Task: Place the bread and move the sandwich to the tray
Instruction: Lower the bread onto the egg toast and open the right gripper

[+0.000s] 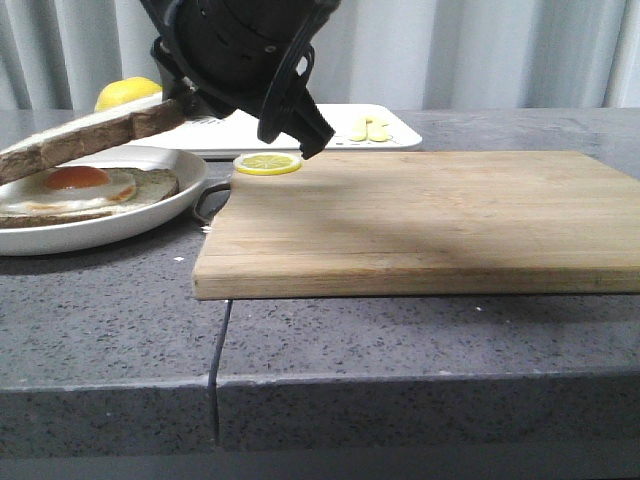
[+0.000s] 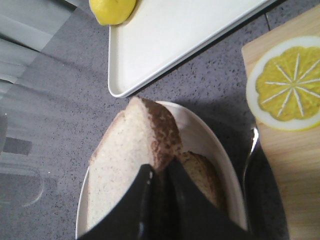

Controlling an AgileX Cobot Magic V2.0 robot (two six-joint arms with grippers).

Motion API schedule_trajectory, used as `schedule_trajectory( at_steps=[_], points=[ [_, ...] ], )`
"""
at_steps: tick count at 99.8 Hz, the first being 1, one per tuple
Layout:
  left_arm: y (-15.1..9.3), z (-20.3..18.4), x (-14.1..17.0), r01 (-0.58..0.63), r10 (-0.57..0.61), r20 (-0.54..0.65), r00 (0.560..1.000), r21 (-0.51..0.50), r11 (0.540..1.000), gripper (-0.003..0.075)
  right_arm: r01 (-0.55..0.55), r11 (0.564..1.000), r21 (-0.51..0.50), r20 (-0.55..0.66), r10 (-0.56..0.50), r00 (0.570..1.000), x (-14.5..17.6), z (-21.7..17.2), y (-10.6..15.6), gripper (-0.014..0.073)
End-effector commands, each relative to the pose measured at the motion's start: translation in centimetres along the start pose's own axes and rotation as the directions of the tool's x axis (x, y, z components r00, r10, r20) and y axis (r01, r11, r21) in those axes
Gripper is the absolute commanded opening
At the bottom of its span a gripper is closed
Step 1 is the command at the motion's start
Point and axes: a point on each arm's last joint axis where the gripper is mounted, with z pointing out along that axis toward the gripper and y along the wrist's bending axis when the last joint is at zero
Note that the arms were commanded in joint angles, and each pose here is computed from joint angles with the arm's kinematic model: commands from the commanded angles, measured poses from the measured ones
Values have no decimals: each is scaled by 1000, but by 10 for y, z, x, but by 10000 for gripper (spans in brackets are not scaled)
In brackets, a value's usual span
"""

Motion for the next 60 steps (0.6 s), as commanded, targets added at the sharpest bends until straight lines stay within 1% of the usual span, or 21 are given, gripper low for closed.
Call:
schedule_trajectory(
  at_steps=[1,20,30,60],
  points=[
    [-4,-4,-14,13,-14,80,997,22,1000,617,-44,996,-79,16,45,999,-13,-17,22,-28],
    [-4,-4,-14,13,-14,80,997,22,1000,617,-42,996,-81,3,42,999,-10,-15,22,-28],
    [-4,-4,-14,13,-14,80,997,22,1000,617,-40,996,-85,-23,38,999,-6,-10,20,-28],
    [-4,-4,-14,13,-14,80,997,22,1000,617,-33,997,-66,-47,30,998,3,0,14,-28]
  ],
)
